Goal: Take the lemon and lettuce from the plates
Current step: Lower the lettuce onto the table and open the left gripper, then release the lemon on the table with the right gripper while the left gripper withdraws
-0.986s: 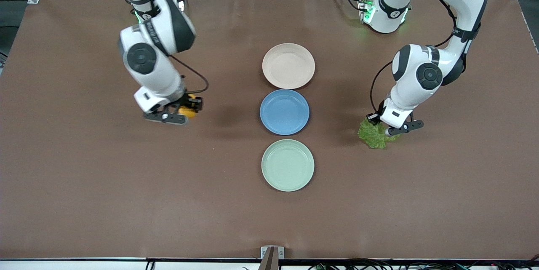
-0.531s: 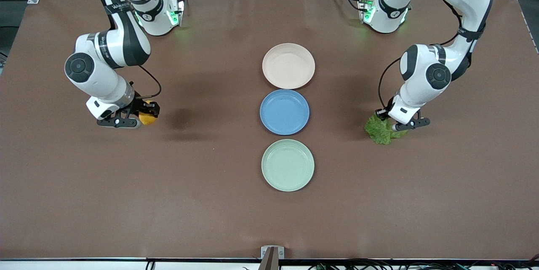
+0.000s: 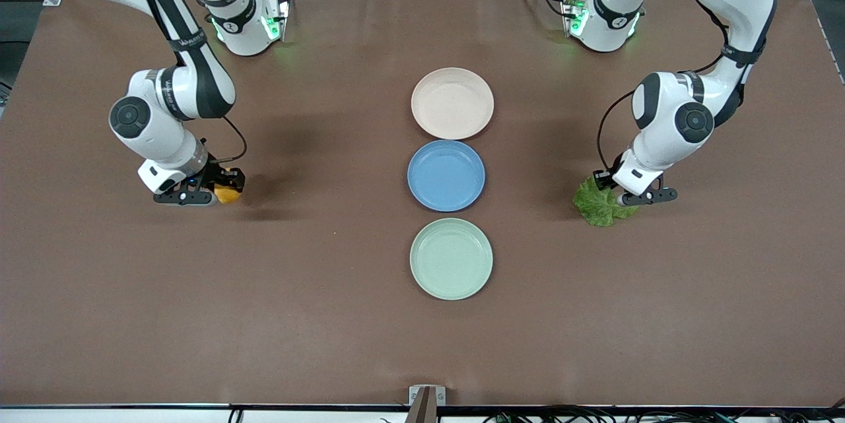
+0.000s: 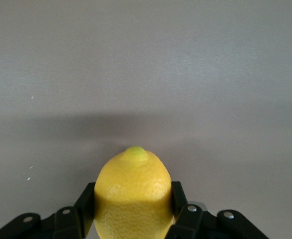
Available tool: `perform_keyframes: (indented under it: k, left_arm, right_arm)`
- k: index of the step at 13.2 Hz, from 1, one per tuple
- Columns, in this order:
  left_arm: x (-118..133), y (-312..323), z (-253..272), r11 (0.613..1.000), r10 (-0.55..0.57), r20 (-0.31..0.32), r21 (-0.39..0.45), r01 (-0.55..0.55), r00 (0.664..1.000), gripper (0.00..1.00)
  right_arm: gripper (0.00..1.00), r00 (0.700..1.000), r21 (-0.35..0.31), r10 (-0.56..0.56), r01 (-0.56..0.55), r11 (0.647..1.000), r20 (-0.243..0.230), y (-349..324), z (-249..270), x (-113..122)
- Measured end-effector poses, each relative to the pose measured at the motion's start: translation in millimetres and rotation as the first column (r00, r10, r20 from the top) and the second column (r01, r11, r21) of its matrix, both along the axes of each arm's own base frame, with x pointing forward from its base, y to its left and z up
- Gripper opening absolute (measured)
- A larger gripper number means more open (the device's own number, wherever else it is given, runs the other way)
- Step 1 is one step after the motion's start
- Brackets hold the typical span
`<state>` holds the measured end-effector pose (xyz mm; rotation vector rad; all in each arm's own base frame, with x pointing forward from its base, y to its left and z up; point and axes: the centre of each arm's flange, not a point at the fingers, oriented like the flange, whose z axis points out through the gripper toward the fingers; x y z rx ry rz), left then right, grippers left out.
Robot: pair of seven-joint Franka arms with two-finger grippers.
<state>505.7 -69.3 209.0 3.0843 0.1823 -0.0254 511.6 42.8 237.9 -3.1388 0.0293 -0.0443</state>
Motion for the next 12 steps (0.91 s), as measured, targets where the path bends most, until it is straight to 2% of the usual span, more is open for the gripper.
perform_keyframes:
  k: [2, 5, 6, 9, 12]
  left_arm:
    - [7, -2, 6, 1.000, -0.003, -0.005, -0.001, 0.002, 1.000, 0.59]
    - [25, -5, 40, 1.000, -0.011, -0.068, 0.000, 0.012, 0.998, 0.93]
    - [31, -7, 62, 1.000, -0.015, -0.087, 0.001, 0.016, 0.996, 1.00]
    - [35, -8, 148, 1.000, -0.029, -0.135, 0.008, 0.030, 0.990, 1.00]
    - [20, -4, 240, 0.999, -0.029, -0.106, 0.013, 0.030, 0.994, 1.00]
  right_arm:
    - [0.64, 1.000, 0.000, 0.005, -0.005, 1.000, 0.004, 2, -17, -7]
    - [0.64, 1.000, 0.001, 0.008, -0.008, 1.000, 0.013, 3, -27, -9]
    - [0.64, 1.000, 0.000, 0.008, -0.008, 1.000, 0.015, 3, -30, -9]
    - [0.64, 1.000, -0.001, 0.009, -0.009, 1.000, 0.008, 3, -39, -11]
    - [0.64, 1.000, 0.000, 0.009, -0.009, 1.000, 0.013, 3, -40, -10]
